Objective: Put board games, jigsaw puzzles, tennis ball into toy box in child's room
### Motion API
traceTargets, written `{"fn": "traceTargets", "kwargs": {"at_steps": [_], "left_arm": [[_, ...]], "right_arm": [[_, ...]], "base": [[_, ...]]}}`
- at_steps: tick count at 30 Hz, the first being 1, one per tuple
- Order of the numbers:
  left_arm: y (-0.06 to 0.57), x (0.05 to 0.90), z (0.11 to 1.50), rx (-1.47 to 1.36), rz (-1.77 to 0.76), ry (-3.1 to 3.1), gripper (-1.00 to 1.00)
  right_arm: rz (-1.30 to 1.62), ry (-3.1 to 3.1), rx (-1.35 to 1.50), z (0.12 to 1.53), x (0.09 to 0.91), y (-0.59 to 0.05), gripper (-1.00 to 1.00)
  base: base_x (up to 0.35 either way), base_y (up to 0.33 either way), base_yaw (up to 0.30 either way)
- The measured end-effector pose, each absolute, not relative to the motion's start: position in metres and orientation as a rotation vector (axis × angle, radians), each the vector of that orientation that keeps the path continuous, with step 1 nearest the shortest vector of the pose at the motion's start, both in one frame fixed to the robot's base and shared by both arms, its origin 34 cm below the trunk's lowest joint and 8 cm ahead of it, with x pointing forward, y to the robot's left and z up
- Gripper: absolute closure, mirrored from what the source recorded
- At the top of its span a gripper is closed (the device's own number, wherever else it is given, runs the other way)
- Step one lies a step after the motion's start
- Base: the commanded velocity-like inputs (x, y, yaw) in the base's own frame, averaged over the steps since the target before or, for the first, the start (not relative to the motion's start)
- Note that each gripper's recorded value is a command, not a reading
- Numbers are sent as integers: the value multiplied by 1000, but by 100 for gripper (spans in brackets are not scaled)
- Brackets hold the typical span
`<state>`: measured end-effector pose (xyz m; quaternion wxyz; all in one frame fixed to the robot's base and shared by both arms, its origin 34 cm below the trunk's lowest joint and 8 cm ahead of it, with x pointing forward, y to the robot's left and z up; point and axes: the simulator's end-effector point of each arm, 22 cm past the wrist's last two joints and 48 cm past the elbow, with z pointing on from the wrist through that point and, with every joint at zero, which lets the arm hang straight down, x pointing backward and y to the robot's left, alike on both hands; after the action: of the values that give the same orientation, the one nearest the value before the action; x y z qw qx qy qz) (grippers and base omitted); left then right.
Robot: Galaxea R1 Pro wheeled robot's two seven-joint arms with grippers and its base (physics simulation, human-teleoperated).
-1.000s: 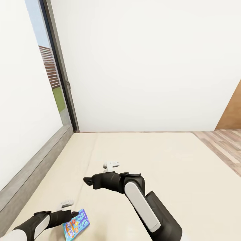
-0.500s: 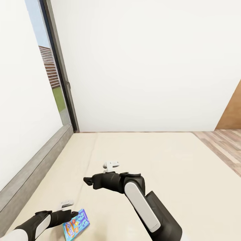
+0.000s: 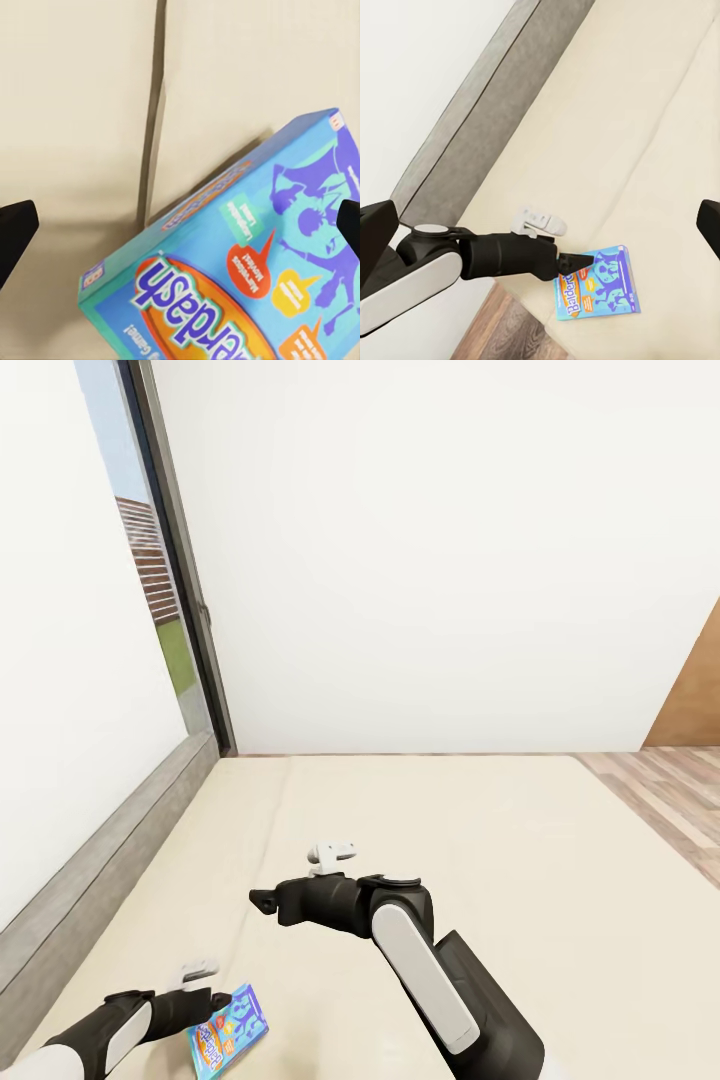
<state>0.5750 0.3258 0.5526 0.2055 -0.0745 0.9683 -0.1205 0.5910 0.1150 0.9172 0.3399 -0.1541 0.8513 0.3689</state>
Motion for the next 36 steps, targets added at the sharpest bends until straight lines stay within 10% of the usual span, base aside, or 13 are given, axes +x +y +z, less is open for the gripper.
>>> {"fn": "traceTargets", "kwargs": {"at_steps": [36], "left_arm": [[322,573,551,-210,-345,2704,-100]], "right_arm": [[961,2215,-414,918,588,117,-100]], "base": [[0,0,0]]}}
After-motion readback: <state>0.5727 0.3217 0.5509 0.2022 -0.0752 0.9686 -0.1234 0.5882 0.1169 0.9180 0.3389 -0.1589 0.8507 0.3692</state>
